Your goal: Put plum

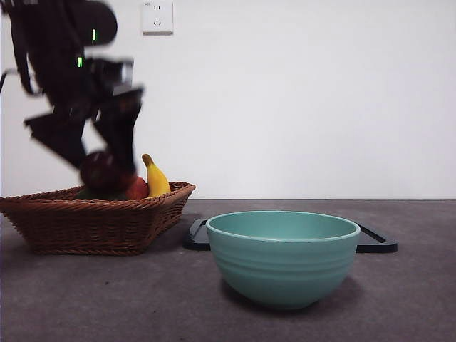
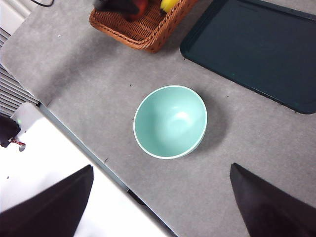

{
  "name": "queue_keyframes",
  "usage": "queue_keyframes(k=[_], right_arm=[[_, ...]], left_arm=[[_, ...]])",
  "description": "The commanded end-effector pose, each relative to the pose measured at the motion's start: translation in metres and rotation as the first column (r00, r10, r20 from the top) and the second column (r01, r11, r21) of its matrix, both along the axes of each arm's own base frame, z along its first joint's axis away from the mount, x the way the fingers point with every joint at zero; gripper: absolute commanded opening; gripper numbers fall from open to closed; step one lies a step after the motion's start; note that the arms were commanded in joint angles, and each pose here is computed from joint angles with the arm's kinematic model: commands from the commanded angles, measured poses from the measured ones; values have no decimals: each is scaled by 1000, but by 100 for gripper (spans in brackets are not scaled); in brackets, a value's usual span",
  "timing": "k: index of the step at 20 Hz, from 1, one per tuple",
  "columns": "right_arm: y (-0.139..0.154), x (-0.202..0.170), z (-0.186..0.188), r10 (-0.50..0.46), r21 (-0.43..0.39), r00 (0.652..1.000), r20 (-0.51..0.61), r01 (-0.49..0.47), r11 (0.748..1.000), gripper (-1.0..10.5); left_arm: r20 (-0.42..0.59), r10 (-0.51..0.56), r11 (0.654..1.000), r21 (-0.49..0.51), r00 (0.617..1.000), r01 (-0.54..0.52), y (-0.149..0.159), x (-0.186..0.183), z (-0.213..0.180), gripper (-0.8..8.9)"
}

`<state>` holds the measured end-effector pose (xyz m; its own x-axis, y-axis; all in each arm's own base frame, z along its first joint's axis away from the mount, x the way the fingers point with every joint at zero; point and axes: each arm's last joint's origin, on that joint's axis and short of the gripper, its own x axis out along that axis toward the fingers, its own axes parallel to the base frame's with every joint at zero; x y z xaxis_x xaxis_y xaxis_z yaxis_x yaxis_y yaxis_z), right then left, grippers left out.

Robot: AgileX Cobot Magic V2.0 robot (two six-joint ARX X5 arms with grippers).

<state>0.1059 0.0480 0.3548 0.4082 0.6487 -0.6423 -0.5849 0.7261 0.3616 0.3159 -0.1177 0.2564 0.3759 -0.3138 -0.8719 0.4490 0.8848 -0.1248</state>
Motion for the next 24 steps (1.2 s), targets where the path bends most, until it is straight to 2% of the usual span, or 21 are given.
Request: queue_keyframes(k=[1, 4, 6, 9, 11, 13, 18, 24], right_arm=[[1, 0, 6, 5, 9, 1000, 24, -5, 1000, 442], [1, 1, 6, 4, 9, 1000, 28, -4, 1000, 442], [1, 1, 6, -1, 4, 1000, 31, 1, 1000, 442], [0, 1, 6, -14, -10, 999, 35, 15, 1000, 442], [0, 1, 6, -14, -9, 999, 34, 14, 1000, 442], [0, 1, 6, -14, -9, 999, 34, 14, 1000, 442], [0, 1, 6, -13, -9, 999, 34, 14, 1000, 442], [0, 1, 6, -13, -9, 999, 35, 14, 1000, 442]], left_arm=[[60, -61, 992, -104, 996, 67, -12, -15, 30, 267], [107, -228, 948, -202, 968, 246, -39, -51, 57, 267], [104, -337, 914, -201, 936, 351, -67, -71, 57, 267], [95, -505, 841, -169, 858, 514, -108, -94, 45, 267], [55, -569, 808, -146, 820, 571, -126, -100, 29, 267], [21, -598, 795, -111, 801, 596, -140, -100, 13, 267], [-6, -622, 783, -30, 783, 621, -163, -93, -22, 268], [-38, -646, 763, -12, 763, 646, -175, -88, -48, 280]])
